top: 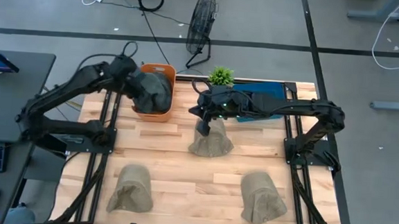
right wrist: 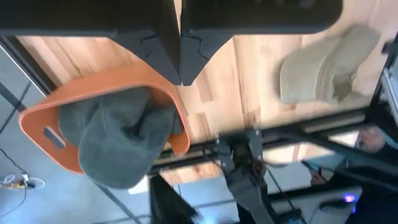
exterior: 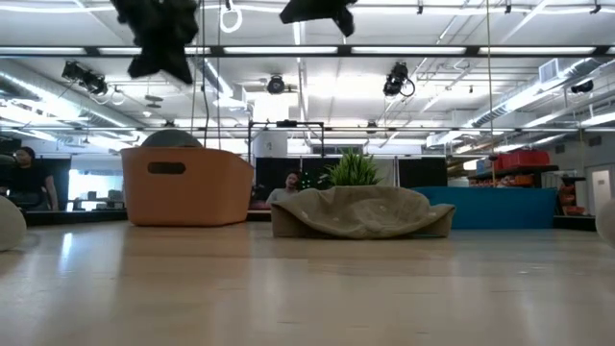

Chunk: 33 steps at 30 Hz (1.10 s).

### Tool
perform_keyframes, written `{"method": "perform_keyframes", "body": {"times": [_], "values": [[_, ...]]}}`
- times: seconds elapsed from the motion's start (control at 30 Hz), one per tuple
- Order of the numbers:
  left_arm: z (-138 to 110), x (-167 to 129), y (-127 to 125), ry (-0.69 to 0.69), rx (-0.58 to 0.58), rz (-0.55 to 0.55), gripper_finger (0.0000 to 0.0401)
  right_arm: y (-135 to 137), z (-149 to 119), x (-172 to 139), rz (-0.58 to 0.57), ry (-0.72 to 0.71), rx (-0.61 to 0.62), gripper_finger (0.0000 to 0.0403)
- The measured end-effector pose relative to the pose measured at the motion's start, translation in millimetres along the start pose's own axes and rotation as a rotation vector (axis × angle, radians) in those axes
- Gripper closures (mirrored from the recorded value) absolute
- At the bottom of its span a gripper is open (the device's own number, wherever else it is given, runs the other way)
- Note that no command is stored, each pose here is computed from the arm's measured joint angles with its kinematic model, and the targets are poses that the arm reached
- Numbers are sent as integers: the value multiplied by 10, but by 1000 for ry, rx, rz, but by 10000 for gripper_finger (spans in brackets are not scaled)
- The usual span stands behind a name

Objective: Pick & Place hat
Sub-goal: Put the top brown cap into the blue bin

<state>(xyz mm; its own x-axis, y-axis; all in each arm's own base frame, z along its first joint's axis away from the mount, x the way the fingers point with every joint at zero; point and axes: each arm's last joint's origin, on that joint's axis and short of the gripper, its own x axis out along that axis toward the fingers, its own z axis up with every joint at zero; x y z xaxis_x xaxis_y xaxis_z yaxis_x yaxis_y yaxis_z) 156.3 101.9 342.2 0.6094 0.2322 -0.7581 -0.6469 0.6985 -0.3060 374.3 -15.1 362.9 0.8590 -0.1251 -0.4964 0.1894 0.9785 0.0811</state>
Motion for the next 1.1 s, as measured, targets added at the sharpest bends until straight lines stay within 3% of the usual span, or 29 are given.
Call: {"method": "perform_keyframes", "body": {"times": [0.13, 0.33, 0.5, 0.63, 0.87, 0.97, 1.1], "values": [[-86, -199, -221, -29, 102, -124, 383, 83, -67, -236, 14, 96, -27, 401], [-259, -279, -496, 9, 149, -244, 313, 237, -227, -581, 43, 266, -92, 396], [-334, -246, -754, -7, 181, -284, 260, 287, -358, -595, 28, 388, -106, 360], [-375, -212, -915, -44, 165, -274, 241, 281, -454, -376, 9, 463, -141, 300], [-472, -211, -1065, -44, 161, -288, 252, 128, -725, 227, -88, 627, -204, 174], [-500, -225, -1089, -43, 174, -294, 261, 43, -892, 504, -104, 711, -228, 145], [-524, -235, -1111, -37, 161, -301, 270, -65, -1115, 806, -134, 809, -246, 135]]}}
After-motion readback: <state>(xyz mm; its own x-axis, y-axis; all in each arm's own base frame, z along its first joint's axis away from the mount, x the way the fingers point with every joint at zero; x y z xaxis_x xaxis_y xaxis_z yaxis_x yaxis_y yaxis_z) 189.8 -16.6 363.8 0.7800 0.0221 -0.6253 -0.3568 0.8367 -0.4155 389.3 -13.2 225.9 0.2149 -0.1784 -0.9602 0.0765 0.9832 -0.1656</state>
